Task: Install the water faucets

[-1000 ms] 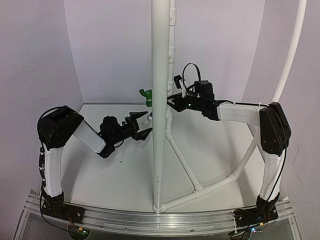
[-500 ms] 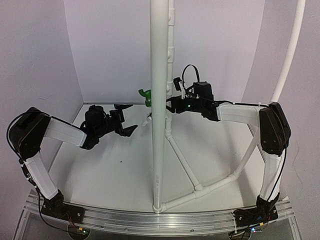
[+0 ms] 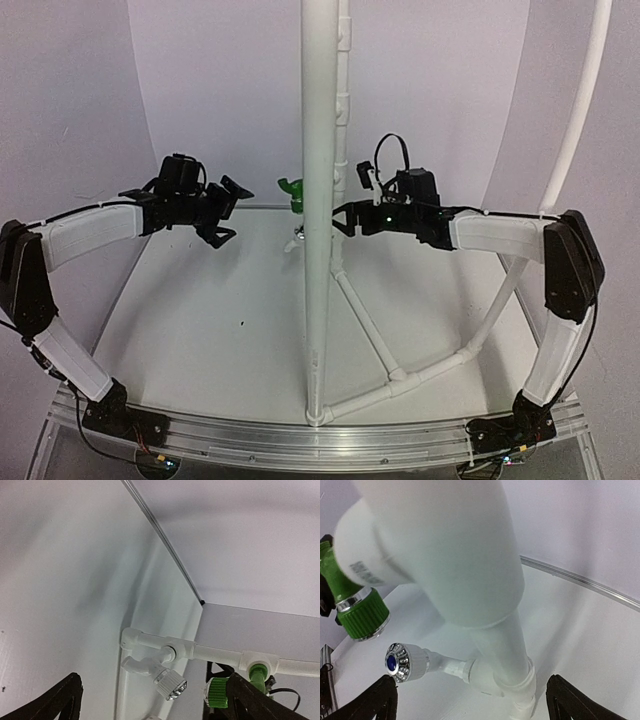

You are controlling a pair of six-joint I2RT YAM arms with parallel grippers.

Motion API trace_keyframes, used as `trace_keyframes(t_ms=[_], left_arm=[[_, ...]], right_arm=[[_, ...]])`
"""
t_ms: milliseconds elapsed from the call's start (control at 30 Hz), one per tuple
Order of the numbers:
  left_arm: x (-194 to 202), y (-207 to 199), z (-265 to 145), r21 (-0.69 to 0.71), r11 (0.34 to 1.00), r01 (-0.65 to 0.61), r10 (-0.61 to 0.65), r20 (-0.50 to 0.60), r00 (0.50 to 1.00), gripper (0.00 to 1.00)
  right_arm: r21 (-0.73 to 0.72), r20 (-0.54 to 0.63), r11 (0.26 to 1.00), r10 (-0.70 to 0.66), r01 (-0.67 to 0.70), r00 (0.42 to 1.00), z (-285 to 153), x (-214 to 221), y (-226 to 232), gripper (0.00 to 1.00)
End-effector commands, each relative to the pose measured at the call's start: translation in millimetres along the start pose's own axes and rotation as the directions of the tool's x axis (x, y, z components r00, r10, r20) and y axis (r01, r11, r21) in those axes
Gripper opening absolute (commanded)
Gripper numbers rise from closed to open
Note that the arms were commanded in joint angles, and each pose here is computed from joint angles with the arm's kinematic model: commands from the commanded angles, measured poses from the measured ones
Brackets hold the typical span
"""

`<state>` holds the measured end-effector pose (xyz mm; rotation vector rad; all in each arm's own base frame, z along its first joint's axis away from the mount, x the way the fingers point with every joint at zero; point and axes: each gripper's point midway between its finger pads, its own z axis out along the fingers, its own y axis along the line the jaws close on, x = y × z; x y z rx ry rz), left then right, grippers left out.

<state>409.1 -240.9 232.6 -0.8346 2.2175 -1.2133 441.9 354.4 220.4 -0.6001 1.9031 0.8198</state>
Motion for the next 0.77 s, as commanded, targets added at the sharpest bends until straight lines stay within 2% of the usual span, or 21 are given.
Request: trace_keyframes(t_ms=[0,133,367,500,733], left_arm=[[-18,14,-29,-0.191,0.961,-0.198,0.205,0.017,0.979,1.00],[-34,12,-41,-0.253,0.924,-0.287,0.307,0.043,0.951,1.00],[-57,45,-55,-0.446,0.831,-0.332,0.388,0.036,0.921,1.00],[-55,73,-60,-0.503,0.806,-0.310,0.373,0.026,0.927,1.00],[-46,98,-71,-0.526,0.818,-0.231,0.306,0.058,0.950,1.00]], right_arm=[[0.058,0.106,0.998,-0.021,0.015,0.994,-43,-36,10,0.98],[0.065,0.130,0.998,-0.023,0.014,0.991,-70,-38,17,0.98],[0.075,0.087,0.997,-0.024,0.017,0.996,-99,1,19,0.98],[0.072,0.051,0.997,-0.024,0.020,0.998,-112,29,20,0.98],[0.050,0.018,0.997,-0.054,0.053,0.998,-125,53,24,0.98]])
